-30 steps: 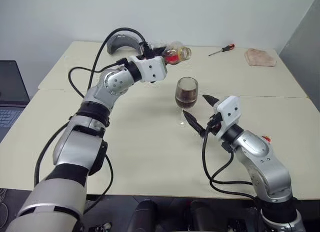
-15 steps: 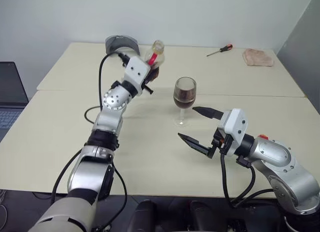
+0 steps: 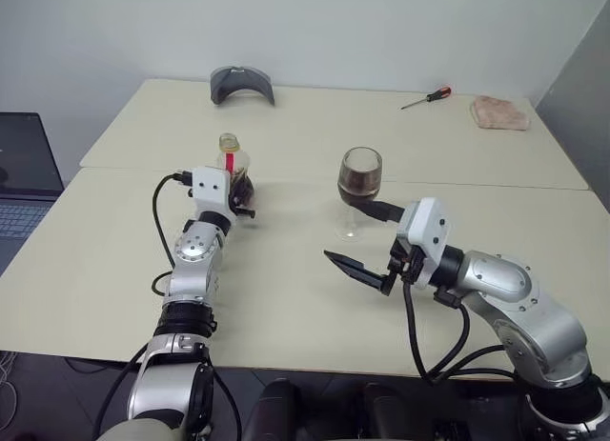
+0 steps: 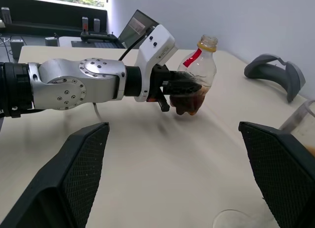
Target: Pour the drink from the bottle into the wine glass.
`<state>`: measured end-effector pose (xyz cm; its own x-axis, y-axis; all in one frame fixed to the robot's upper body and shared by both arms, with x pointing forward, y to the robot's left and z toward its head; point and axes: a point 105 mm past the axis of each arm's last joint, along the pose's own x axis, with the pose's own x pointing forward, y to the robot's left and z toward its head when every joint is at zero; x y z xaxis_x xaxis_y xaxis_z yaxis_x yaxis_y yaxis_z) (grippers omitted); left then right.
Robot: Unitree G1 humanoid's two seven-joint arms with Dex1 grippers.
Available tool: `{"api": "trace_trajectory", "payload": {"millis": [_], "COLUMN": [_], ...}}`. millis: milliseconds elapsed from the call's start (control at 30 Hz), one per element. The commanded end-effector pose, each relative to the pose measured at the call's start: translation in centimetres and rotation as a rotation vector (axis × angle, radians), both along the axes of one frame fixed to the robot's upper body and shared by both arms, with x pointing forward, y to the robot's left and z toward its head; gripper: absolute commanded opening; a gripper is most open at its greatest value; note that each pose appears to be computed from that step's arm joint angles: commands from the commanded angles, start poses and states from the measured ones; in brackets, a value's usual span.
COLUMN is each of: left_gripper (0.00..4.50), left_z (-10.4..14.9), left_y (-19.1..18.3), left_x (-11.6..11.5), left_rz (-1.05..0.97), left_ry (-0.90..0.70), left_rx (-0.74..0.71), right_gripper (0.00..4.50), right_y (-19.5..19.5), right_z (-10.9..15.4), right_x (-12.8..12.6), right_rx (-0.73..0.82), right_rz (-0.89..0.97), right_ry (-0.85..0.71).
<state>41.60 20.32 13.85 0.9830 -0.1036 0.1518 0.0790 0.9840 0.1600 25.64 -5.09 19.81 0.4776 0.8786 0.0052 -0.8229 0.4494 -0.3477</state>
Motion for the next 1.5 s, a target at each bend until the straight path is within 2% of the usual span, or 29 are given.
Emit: {"api": "trace_trajectory", "payload": {"millis": [33,200,567,600,900,933,1200,1400,1500], "left_gripper": [0.71,0.70,0.70,1.43,4.32,4.47,4.47,4.47,4.47], "left_z": [1.4,-0.1,-0.9,-0.9,-0.8,-0.8,-0.1,-0.2,-0.4], "left_y": [0.4,0.9,0.9,0.9,0.2,0.2,0.4,1.2,1.5], "left_x": [0.5,1.2,1.8,1.8,1.3,1.3,0.2,-2.5,-4.2], "left_rz": [0.026,0.029,0.034,0.033,0.000,-0.004,-0.012,0.004,0.029], "left_ry": [-0.063,-0.009,0.017,0.016,0.004,0.002,-0.039,-0.038,-0.012], "left_rx": [-0.046,-0.153,-0.156,-0.150,-0.135,-0.135,-0.094,-0.051,-0.048], "right_gripper": [4.50,4.50,4.50,4.50,4.50,4.50,4.50,4.50,4.50], "right_y": [0.5,0.9,0.9,0.9,0.9,0.9,0.7,-0.6,-2.0], "right_z": [0.8,0.7,0.7,0.7,0.8,0.8,1.0,0.6,-0.7], "right_x": [-0.5,-0.5,-0.5,-0.5,-0.5,-0.5,-0.5,-0.2,0.2], "right_rx": [0.008,0.003,0.003,0.003,0.003,0.003,0.002,0.000,0.007], "right_rz": [0.042,0.062,0.060,0.058,0.056,0.056,0.059,0.009,-0.071], "right_ry": [-0.049,-0.050,-0.046,-0.046,-0.045,-0.045,-0.037,-0.019,0.011]}}
